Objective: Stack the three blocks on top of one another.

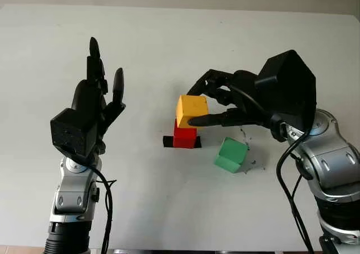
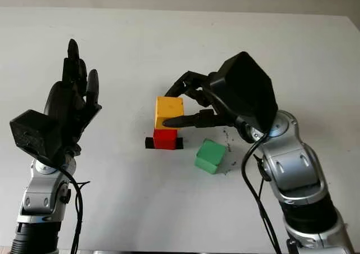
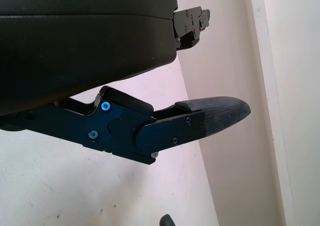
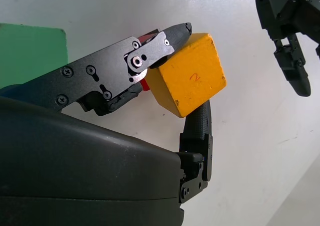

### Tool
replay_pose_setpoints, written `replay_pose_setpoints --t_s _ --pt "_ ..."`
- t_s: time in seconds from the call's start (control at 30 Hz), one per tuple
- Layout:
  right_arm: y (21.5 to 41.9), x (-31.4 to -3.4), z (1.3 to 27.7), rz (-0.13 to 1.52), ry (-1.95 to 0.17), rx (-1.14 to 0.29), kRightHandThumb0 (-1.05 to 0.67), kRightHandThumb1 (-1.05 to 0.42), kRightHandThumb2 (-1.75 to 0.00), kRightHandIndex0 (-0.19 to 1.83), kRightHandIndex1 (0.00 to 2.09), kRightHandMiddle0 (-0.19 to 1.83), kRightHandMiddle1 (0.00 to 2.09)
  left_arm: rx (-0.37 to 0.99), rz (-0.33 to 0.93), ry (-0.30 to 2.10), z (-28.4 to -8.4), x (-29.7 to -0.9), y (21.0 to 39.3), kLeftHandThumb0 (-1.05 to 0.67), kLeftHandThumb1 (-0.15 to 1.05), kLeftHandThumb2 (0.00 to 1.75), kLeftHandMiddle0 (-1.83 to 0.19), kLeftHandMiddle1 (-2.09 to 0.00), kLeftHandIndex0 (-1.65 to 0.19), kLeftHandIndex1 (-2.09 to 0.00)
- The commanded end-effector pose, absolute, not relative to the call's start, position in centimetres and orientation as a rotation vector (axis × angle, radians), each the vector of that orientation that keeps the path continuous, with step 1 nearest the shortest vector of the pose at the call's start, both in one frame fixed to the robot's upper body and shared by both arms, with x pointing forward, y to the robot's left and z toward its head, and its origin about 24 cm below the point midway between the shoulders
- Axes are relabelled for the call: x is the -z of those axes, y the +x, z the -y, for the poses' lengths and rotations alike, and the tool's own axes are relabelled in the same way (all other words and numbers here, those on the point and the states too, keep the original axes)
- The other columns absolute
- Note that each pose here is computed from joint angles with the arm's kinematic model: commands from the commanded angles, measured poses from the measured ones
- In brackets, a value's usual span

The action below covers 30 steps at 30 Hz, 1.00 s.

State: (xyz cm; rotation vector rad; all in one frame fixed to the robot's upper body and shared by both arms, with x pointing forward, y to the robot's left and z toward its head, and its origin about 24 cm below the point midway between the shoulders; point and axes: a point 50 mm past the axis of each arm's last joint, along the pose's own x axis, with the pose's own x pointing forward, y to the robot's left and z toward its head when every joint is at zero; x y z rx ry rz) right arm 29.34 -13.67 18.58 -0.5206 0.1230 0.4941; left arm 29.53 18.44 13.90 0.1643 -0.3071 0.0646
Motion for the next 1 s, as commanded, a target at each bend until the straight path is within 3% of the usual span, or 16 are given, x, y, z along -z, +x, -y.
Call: replay_pose_setpoints --t_s 0.0,0.97 --pt "29.39 -18.84 13.36 -0.105 -0.525 -0.497 -0.42 -1.0 -0.05 0.19 0.06 0.18 1.65 -0.064 0.314 0.168 -18.34 -14.05 29.41 -0.71 1.05 0.64 0.19 0.0 0.19 0.0" --pt "29.44 -17.87 13.45 -0.077 -0.599 -0.527 -0.42 -1.01 -0.06 0.18 0.05 0.18 1.64 -0.07 0.311 0.144 -18.2 -13.78 29.09 -0.71 1.05 0.63 0.19 0.0 0.19 0.0"
